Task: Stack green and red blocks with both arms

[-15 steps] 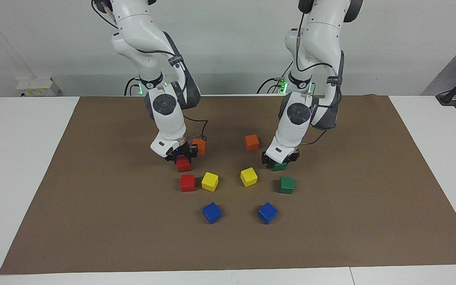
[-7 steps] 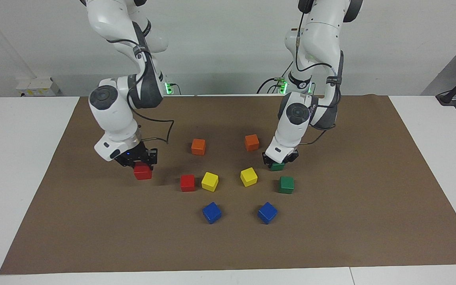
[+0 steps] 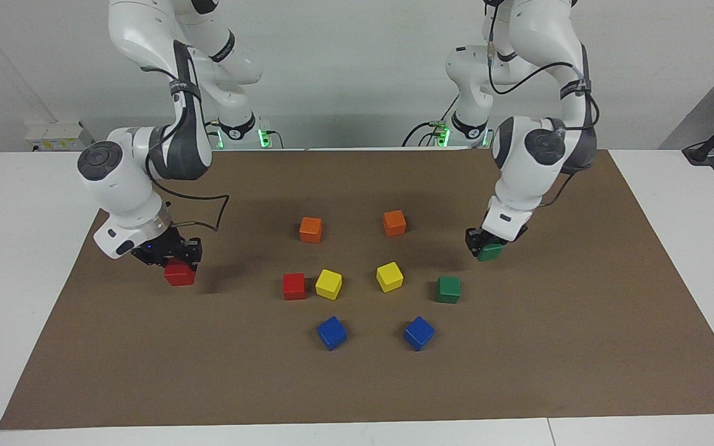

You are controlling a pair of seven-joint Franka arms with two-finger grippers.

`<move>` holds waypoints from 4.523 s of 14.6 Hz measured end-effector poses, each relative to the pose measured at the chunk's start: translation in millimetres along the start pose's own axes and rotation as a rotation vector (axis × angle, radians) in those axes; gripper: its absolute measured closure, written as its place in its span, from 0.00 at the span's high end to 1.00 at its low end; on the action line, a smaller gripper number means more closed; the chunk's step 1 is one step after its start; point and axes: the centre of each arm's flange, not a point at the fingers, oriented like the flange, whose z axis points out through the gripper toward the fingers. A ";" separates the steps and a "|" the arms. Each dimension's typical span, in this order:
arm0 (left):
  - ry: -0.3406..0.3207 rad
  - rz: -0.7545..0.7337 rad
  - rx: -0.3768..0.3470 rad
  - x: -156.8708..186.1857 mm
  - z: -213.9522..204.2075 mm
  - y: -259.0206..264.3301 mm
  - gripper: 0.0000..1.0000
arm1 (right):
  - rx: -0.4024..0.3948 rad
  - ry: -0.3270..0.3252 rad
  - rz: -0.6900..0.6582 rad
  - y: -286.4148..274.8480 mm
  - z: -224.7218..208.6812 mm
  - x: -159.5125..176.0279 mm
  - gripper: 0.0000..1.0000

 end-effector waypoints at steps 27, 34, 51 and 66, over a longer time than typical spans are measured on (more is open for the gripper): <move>-0.032 0.109 -0.009 -25.6 106.3 -234.5 0.55 | 0.005 0.013 -0.067 11.1 73.1 -17.5 0.55; -0.038 0.073 -0.013 -26.0 110.6 -240.0 0.55 | 0.004 0.023 -0.067 11.2 76.0 -16.8 0.56; 0.034 0.178 -0.009 41.1 -24.9 -163.6 1.00 | -0.035 -0.045 -0.018 -86.6 -104.9 25.8 1.00; -0.025 0.232 -0.043 43.5 58.8 119.8 1.00 | -0.015 0.010 0.098 -243.6 -48.4 53.7 1.00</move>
